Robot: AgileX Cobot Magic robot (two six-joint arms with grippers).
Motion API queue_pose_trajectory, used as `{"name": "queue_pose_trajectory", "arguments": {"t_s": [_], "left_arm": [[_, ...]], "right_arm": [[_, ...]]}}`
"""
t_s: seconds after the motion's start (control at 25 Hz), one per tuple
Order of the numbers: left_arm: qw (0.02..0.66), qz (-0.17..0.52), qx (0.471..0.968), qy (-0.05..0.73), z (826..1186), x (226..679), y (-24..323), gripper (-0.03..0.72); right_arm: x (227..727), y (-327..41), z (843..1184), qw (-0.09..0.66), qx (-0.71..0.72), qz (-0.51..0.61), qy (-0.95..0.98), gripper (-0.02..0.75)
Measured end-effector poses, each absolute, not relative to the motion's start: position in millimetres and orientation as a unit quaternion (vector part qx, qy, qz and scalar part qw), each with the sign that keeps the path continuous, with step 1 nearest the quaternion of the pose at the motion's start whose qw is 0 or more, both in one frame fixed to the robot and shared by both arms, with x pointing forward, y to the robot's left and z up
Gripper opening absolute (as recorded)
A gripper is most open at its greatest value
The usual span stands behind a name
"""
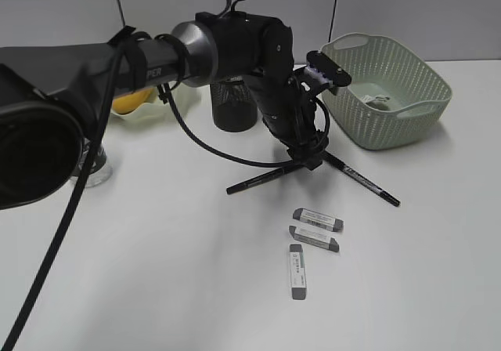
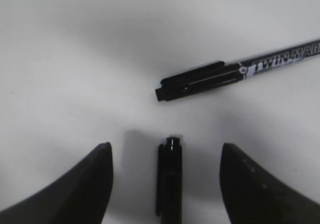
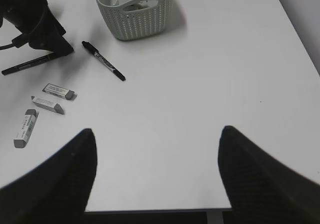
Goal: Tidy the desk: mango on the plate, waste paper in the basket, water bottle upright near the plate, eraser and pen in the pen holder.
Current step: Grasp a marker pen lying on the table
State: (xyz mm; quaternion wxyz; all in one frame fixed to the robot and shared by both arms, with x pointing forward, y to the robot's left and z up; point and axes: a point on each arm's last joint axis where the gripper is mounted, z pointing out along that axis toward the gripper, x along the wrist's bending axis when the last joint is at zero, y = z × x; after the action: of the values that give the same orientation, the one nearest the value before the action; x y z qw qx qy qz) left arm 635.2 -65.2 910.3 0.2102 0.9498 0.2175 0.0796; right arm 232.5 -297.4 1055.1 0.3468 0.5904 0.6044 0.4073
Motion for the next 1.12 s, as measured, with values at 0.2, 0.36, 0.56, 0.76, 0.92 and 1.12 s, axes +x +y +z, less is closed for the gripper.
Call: {"name": "queue_pose_trajectory", "arguments": {"t_s": [0.2,0.36,0.56,0.76,0.92,1.12], "left_arm": [[0.21,0.06,0.949,0.228,896,635,-67,0.508],[0.21,0.059,0.949,0.229,894,636,-67,0.508],[0.21,0.059,0.948,0.232,894,638,-64,0.421],[0.207,0.053,0.947,0.242,894,637,-64,0.133],[0.204,0.05,0.946,0.247,893,637,-63,0.117],[0.191,0.04,0.949,0.249,894,636,-59,0.117]], "right_arm": [[232,-297,1055,0.347,0.59,0.407,0.604,0.593],[233,-297,1055,0.347,0.59,0.408,0.604,0.593],[233,-297,1055,0.347,0.59,0.408,0.604,0.593],[232,-297,1055,0.347,0.59,0.407,0.604,0.593],[232,-297,1055,0.347,0.59,0.408,0.604,0.593],[232,-297,1055,0.347,0.59,0.408,0.604,0.593]]}}
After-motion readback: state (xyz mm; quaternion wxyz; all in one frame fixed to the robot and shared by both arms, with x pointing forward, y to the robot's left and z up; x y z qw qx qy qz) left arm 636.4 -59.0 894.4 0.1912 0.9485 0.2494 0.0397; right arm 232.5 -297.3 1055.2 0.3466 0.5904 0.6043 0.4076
